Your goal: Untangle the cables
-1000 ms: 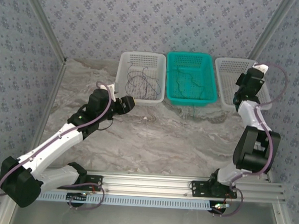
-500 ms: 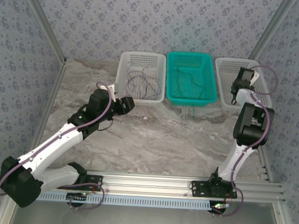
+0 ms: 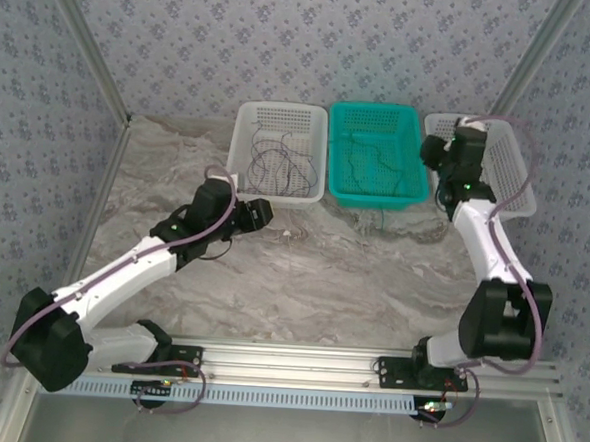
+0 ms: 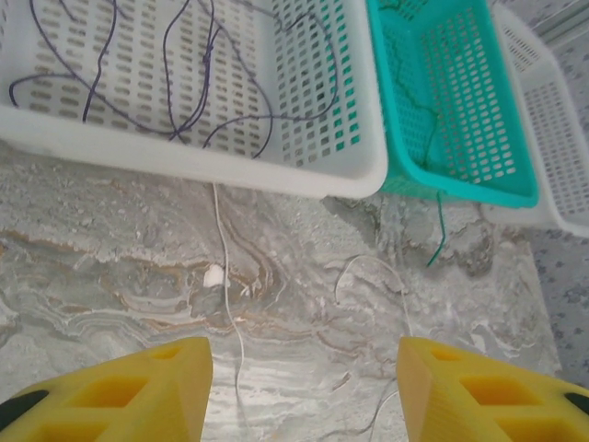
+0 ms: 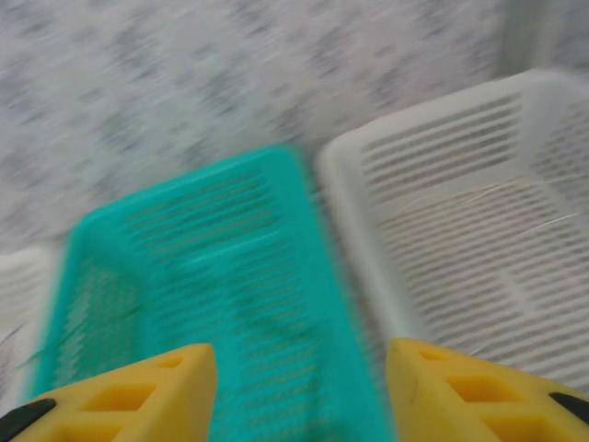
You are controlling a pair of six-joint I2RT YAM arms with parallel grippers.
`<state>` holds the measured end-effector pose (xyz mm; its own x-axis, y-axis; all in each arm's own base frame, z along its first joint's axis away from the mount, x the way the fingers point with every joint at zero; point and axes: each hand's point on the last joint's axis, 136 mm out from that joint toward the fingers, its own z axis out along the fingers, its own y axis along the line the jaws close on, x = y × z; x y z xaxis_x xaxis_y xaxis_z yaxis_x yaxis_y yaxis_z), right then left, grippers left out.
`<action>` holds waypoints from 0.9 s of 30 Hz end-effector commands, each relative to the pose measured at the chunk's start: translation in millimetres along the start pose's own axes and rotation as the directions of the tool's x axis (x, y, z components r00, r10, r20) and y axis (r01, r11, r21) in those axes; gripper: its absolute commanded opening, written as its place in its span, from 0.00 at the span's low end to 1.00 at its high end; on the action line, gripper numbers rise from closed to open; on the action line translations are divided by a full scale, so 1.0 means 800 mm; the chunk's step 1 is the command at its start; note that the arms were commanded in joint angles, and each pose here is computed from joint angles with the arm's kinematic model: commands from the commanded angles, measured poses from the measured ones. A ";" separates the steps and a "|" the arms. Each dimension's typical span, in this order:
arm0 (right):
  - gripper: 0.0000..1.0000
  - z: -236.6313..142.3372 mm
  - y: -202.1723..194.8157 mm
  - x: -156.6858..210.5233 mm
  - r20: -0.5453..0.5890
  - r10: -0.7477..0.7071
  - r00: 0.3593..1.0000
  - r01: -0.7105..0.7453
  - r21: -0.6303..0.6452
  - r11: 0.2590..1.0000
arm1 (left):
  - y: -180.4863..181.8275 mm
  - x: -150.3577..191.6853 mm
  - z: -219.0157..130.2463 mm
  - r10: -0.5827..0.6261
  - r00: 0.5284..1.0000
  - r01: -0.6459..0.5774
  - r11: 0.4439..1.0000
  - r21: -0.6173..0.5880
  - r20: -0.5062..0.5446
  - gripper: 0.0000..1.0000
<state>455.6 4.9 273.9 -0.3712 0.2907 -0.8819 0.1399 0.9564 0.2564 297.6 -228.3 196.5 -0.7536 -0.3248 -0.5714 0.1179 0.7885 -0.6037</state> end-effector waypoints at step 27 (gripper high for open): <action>0.54 -0.142 0.158 0.238 -0.340 -0.233 0.911 0.134 -0.292 0.947 | 0.079 0.141 0.178 0.077 0.962 -0.202 0.848 -0.490 -0.263 0.44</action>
<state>301.9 191.4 182.8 -0.6852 0.0370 -0.7274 -0.2121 0.9453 0.2479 311.2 -280.3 21.8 -0.8744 -0.1309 -0.4672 -0.0817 0.9889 -0.1242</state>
